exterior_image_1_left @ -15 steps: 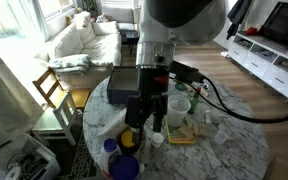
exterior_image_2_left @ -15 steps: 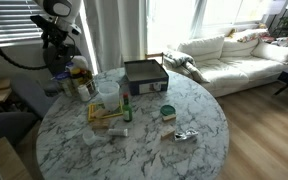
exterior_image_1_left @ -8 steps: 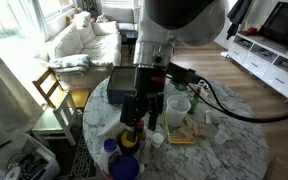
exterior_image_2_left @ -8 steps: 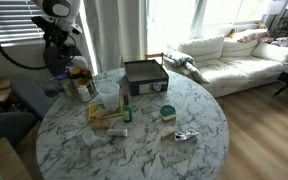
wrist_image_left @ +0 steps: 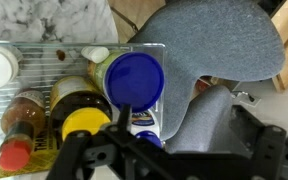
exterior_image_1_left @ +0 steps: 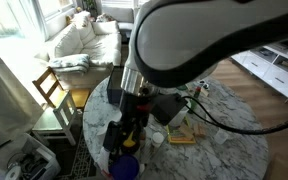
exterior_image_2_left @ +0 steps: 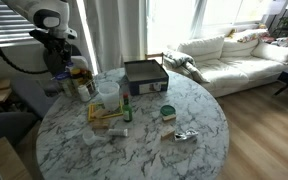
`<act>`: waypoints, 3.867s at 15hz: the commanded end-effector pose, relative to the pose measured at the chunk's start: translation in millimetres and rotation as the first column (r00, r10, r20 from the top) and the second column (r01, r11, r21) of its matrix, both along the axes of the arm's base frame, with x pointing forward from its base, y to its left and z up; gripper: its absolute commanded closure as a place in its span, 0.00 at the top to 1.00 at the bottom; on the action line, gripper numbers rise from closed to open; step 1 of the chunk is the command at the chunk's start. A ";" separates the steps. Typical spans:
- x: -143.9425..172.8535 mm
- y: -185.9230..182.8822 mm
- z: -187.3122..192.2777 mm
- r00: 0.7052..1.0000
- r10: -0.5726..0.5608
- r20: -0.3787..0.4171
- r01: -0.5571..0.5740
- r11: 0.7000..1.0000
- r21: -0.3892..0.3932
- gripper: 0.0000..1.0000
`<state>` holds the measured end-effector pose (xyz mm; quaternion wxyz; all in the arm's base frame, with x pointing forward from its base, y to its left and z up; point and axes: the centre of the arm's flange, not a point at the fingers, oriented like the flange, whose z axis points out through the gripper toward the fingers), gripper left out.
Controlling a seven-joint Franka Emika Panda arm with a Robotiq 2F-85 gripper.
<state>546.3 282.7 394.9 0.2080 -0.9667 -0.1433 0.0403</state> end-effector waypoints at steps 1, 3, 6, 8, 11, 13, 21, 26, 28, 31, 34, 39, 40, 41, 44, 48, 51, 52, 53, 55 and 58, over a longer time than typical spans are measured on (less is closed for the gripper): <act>-19.2 6.6 -23.0 0.998 0.046 0.040 -0.044 0.998 -0.051 1.00; -10.5 9.2 -14.6 0.999 0.030 0.016 -0.029 0.999 -0.032 1.00; -12.4 9.8 -17.6 0.999 0.034 0.016 -0.034 0.999 -0.037 1.00; -11.0 8.3 -22.8 1.000 -0.001 0.013 0.002 0.998 -0.061 1.00; -12.1 15.9 -36.1 0.999 -0.031 0.014 0.032 0.995 -0.098 1.00; -11.0 18.5 -41.9 0.998 -0.051 0.026 0.054 0.991 -0.123 1.00; -18.3 33.3 -62.8 0.998 -0.056 0.020 0.059 0.978 -0.201 1.00; -28.3 47.2 -71.4 0.993 -0.114 -0.020 0.106 0.967 -0.233 1.00; -31.8 50.6 -76.9 0.992 -0.125 -0.015 0.117 0.958 -0.260 1.00; -36.0 51.0 -82.7 0.991 -0.132 -0.010 0.123 0.947 -0.295 1.00; -37.0 48.3 -83.5 0.991 -0.132 0.000 0.125 0.937 -0.327 1.00; -35.8 48.0 -87.6 0.990 -0.141 0.024 0.140 0.923 -0.357 1.00; -35.8 48.4 -90.6 0.989 -0.148 0.026 0.147 0.921 -0.359 1.00; -35.8 48.4 -92.5 0.988 -0.154 0.028 0.153 0.919 -0.364 1.00; -35.8 49.0 -97.6 0.984 -0.174 0.027 0.171 0.914 -0.367 1.00; -36.0 49.5 -103.6 0.982 -0.186 0.025 0.182 0.914 -0.362 1.00; -33.8 51.4 -106.6 0.982 -0.187 0.036 0.187 0.915 -0.357 1.00; -33.1 52.4 -107.4 0.982 -0.186 0.040 0.189 0.916 -0.353 1.00; -32.4 53.8 -108.7 0.982 -0.184 0.045 0.188 0.919 -0.346 1.00; -31.3 55.8 -111.3 0.982 -0.180 0.052 0.187 0.922 -0.340 1.00; -30.3 55.8 -115.6 0.984 -0.172 0.055 0.181 0.921 -0.344 1.00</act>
